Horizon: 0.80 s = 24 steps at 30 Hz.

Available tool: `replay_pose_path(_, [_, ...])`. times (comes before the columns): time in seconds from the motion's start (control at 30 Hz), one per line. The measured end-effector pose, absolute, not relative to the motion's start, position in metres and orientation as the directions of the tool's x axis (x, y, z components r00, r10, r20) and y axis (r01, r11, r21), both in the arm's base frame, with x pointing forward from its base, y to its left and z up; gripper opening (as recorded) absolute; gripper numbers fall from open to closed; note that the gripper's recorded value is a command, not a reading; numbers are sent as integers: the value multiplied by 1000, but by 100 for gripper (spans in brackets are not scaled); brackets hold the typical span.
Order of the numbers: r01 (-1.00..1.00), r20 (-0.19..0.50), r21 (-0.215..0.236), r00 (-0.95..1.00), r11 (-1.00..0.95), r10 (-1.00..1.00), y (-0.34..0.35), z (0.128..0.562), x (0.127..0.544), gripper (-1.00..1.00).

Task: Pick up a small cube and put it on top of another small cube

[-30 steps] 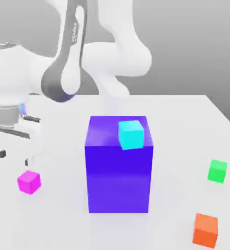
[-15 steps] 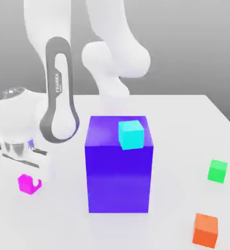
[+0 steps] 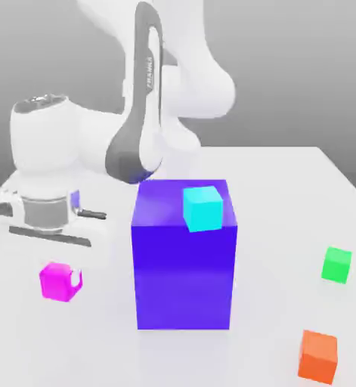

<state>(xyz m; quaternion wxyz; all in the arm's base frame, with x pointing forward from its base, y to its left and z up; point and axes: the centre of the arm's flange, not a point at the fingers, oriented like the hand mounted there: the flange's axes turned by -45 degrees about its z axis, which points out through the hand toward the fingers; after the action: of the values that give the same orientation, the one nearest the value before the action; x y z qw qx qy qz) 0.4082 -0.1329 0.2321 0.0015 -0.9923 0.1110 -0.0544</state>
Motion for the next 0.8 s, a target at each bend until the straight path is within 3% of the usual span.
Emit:
replay_pose_path(0.2, [-123,141,-54,982,-991,-129,-3,254,447,-100])
replay_pose_path(0.37, [-51,150,-94,987,-994,-64,111,270,444,-100])
replay_pose_path(0.6, [-4,108,-127,994,-992,-17,255,279,378,-100])
replay_pose_path(0.8, [22,68,-137,998,-990,13,350,285,289,-100])
